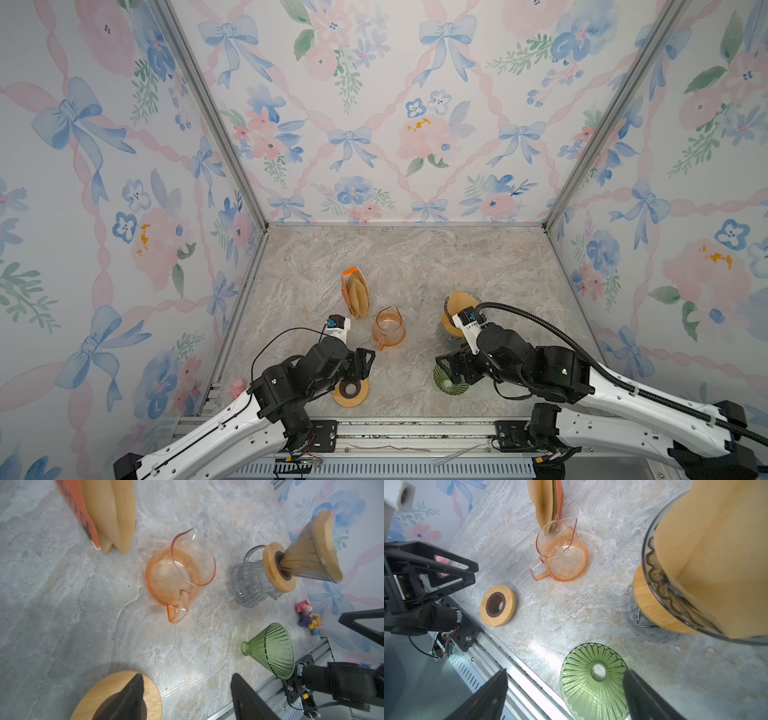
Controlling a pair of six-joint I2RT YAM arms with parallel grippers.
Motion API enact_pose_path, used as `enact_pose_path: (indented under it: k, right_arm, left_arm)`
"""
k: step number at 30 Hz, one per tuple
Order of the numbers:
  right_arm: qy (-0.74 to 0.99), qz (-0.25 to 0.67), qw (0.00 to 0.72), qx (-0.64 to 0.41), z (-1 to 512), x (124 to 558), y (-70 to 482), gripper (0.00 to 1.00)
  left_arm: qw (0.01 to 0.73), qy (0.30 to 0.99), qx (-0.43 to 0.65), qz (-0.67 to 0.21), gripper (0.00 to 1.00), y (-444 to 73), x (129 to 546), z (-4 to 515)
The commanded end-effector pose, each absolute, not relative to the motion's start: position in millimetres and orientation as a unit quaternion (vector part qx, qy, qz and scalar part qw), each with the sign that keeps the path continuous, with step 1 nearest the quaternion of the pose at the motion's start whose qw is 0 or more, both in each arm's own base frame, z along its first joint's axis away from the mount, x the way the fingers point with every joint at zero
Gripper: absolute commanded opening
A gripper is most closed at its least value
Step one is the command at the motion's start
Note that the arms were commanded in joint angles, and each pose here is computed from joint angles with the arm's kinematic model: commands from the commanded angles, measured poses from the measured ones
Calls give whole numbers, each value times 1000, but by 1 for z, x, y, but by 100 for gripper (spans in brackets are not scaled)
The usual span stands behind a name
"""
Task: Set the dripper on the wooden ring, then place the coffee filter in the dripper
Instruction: 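Lower the left gripper onto the wooden ring and close it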
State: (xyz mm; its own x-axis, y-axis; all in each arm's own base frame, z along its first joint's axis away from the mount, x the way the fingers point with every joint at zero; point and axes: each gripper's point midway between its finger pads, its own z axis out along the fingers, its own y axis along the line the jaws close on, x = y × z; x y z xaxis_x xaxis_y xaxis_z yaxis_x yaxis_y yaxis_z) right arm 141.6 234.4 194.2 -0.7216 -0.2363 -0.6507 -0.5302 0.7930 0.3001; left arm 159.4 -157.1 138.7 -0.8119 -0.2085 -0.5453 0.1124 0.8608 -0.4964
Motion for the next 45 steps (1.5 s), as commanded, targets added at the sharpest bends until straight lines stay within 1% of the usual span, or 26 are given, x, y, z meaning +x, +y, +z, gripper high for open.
enact_pose_path:
  k: [1, 4, 8, 12, 18, 22, 25, 29, 31, 34, 35, 38, 40, 45]
  right_arm:
    - [883, 251, 312, -244, 208, 138, 244, 89]
    - [883, 249, 313, -244, 207, 139, 241, 90]
    - [882, 258, 318, -233, 209, 140, 233, 92]
    - [884, 258, 319, -224, 206, 141, 224, 92]
    - [886, 259, 320, -215, 205, 142, 220, 92]
    - [888, 255, 317, -214, 203, 143, 219, 92]
    - [888, 255, 318, -213, 205, 144, 219, 92]
    - [888, 255, 319, -211, 204, 145, 219, 93]
    - [889, 254, 318, -209, 203, 146, 219, 92]
    - [891, 252, 317, -206, 201, 147, 218, 93]
    - [891, 252, 316, -206, 201, 147, 218, 93]
    - [892, 252, 316, -202, 200, 147, 218, 93]
    - [892, 251, 317, -201, 198, 149, 218, 93]
    - [894, 250, 316, -199, 197, 150, 218, 93]
  left_arm:
    - [255, 941, -120, -188, 69, -122, 147, 111]
    - [223, 954, -139, -143, 70, -111, 140, 98]
    - [201, 963, -154, -95, 71, -99, 133, 83]
    - [166, 969, -165, -73, 74, -91, 123, 62]
    - [149, 973, -166, -54, 76, -89, 119, 55]
    - [125, 979, -159, -31, 73, -89, 116, 47]
    - [108, 983, -150, -15, 69, -90, 114, 42]
    - [90, 985, -143, -26, 66, -96, 111, 35]
    - [81, 985, -140, -52, 64, -104, 110, 29]
    - [67, 982, -138, -114, 62, -121, 111, 24]
    - [68, 981, -139, -121, 61, -122, 111, 24]
    - [68, 979, -141, -131, 58, -121, 113, 25]
    - [71, 978, -143, -133, 53, -121, 115, 26]
    - [70, 980, -141, -124, 46, -120, 118, 26]
